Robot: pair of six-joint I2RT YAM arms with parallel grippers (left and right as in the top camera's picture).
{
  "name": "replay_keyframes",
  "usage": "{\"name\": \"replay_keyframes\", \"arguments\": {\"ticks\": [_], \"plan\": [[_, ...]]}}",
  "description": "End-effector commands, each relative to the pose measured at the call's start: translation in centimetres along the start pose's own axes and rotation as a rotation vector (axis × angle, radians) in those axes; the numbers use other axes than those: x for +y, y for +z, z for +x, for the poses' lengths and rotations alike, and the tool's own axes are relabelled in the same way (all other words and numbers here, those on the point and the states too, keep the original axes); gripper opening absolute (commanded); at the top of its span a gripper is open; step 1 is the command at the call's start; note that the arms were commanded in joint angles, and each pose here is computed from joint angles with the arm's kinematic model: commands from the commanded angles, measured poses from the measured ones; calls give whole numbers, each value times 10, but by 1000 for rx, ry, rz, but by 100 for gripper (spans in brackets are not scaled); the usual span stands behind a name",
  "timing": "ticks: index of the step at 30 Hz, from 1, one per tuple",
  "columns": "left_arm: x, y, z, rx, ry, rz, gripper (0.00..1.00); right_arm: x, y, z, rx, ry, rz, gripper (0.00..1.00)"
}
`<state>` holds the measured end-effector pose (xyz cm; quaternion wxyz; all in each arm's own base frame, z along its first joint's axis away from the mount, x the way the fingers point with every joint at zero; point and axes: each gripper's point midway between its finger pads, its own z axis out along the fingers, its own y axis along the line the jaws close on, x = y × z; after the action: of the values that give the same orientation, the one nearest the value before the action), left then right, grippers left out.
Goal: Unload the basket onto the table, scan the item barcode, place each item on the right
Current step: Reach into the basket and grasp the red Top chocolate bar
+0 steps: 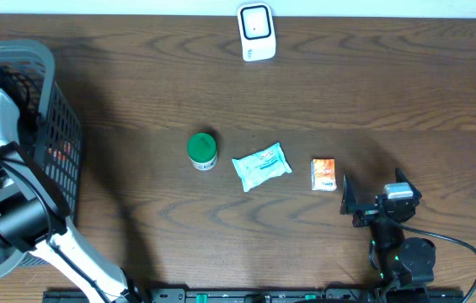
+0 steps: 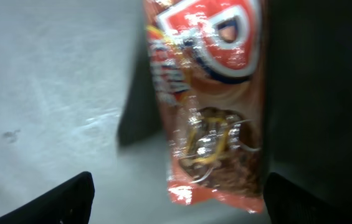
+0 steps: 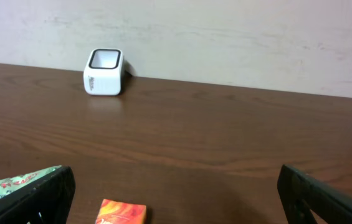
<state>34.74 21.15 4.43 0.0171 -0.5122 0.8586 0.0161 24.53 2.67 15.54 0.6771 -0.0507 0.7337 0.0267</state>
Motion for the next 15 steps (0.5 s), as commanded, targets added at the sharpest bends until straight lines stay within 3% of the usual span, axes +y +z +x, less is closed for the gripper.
{"name": "replay_keyframes", "arguments": {"ticks": [1, 12, 13, 15], "plan": [[-10, 8, 2, -15, 6, -5, 87, -1, 0, 1, 3, 14, 6, 99], [13, 26, 11, -19, -6, -118, 82, -1, 0, 1, 3, 14, 6, 99], [14, 27, 13, -14, -5, -121, 76, -1, 0, 1, 3, 14, 6, 99], [14, 27, 13, -14, -5, -121, 44, -1, 0, 1, 3, 14, 6, 99]]}}
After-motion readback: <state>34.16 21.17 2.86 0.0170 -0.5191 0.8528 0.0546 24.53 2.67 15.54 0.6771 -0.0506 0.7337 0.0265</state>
